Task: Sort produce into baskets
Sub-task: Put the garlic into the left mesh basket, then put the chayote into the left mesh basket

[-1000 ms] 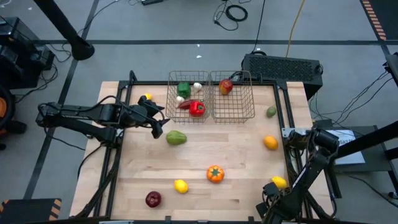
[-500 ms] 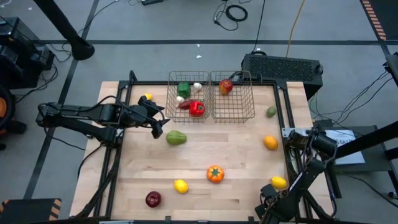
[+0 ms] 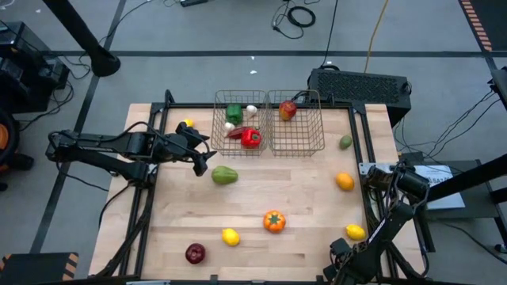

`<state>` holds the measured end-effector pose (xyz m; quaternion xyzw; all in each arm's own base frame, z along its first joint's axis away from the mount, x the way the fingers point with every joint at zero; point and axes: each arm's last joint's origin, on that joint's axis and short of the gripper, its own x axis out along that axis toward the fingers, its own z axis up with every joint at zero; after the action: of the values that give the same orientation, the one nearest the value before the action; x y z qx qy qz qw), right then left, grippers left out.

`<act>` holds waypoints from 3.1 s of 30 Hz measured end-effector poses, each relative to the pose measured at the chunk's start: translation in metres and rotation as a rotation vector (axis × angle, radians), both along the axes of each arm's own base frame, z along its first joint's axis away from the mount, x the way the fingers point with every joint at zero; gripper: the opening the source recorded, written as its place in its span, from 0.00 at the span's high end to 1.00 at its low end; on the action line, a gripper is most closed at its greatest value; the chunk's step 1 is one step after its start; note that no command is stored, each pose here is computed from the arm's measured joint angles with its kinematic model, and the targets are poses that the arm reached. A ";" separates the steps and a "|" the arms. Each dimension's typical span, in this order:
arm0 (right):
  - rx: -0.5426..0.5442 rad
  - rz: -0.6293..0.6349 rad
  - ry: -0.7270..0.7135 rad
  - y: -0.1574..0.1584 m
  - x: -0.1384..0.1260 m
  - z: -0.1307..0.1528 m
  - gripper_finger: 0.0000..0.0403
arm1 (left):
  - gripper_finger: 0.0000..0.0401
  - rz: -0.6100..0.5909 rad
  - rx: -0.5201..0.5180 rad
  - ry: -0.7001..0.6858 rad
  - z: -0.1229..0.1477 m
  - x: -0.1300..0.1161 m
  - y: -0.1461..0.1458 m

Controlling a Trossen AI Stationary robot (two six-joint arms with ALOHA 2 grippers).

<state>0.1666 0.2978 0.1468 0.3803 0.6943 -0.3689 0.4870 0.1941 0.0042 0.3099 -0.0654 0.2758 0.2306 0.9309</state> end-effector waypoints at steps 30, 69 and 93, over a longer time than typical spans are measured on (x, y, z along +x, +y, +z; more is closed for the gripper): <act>-0.558 0.685 -0.501 -0.142 0.178 0.119 0.49 | 0.29 0.099 0.016 0.163 -0.013 -0.013 0.003; -0.614 0.832 -0.659 -0.462 0.255 0.091 0.40 | 0.29 0.308 0.383 0.322 -0.012 -0.023 0.019; -0.590 0.968 -0.750 -0.353 0.216 0.177 0.38 | 0.29 0.278 0.443 0.331 -0.006 -0.017 0.031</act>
<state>0.3825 -0.0555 0.3243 -0.0198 0.4407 -0.1267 0.8884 0.1767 0.0356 0.3044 0.1403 0.3552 0.4176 0.8245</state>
